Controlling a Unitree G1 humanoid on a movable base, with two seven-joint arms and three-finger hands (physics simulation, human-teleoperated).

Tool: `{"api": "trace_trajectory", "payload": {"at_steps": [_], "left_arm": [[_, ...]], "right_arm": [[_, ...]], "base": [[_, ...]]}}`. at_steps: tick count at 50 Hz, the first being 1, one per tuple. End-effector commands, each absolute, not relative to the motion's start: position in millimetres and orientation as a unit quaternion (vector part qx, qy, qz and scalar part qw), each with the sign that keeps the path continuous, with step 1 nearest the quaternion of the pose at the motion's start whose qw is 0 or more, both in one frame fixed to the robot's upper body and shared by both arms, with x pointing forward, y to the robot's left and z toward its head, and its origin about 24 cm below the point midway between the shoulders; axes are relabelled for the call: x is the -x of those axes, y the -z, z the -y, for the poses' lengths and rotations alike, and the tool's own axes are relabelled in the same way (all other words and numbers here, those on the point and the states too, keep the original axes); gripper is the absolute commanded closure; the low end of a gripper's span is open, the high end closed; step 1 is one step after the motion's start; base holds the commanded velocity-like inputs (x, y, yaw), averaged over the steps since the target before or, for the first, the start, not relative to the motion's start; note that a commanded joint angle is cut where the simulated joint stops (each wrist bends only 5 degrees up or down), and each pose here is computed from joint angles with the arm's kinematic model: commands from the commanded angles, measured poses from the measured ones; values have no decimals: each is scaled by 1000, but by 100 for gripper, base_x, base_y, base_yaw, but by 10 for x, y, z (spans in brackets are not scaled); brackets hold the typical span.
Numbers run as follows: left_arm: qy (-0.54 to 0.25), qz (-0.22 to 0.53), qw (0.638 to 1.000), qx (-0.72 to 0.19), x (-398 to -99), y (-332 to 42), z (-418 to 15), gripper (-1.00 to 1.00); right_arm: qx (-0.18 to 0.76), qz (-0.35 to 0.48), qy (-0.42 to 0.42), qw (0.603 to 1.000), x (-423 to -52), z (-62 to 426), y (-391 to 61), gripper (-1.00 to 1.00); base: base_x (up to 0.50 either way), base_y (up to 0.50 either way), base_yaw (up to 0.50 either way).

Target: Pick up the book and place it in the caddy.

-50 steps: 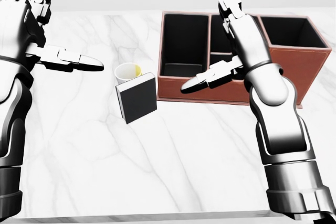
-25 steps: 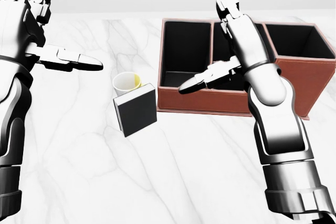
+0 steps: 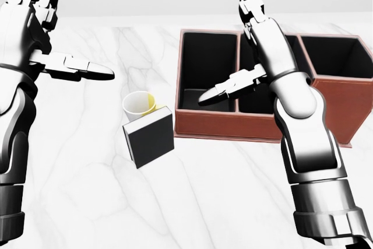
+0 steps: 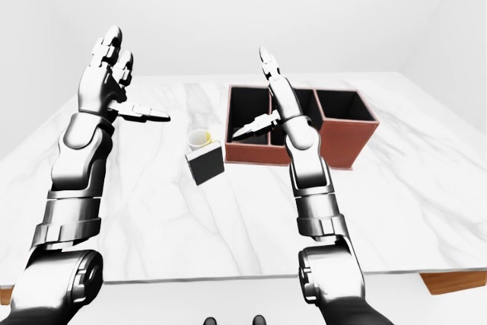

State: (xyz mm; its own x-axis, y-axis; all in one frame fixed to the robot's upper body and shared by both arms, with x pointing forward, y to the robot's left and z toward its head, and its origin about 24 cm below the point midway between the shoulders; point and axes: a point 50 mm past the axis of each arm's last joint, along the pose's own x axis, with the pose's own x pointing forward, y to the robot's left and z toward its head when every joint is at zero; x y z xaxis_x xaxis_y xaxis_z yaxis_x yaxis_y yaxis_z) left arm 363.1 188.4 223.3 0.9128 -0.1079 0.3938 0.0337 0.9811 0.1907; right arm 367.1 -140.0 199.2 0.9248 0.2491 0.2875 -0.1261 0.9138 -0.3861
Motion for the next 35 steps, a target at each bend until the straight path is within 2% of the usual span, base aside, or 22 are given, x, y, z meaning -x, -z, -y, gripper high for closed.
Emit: {"api": "trace_trajectory", "payload": {"at_steps": [1,35], "left_arm": [[36,202,975,-90,-3632,-2211,-1887,-100],[35,189,977,-89,-3655,-2156,-1904,-100]], "right_arm": [[183,168,-97,964,-3664,1401,-1989,-100],[187,165,-104,963,-3660,1370,-1962,-100]], "base": [[15,0,0],[15,0,0]]}}
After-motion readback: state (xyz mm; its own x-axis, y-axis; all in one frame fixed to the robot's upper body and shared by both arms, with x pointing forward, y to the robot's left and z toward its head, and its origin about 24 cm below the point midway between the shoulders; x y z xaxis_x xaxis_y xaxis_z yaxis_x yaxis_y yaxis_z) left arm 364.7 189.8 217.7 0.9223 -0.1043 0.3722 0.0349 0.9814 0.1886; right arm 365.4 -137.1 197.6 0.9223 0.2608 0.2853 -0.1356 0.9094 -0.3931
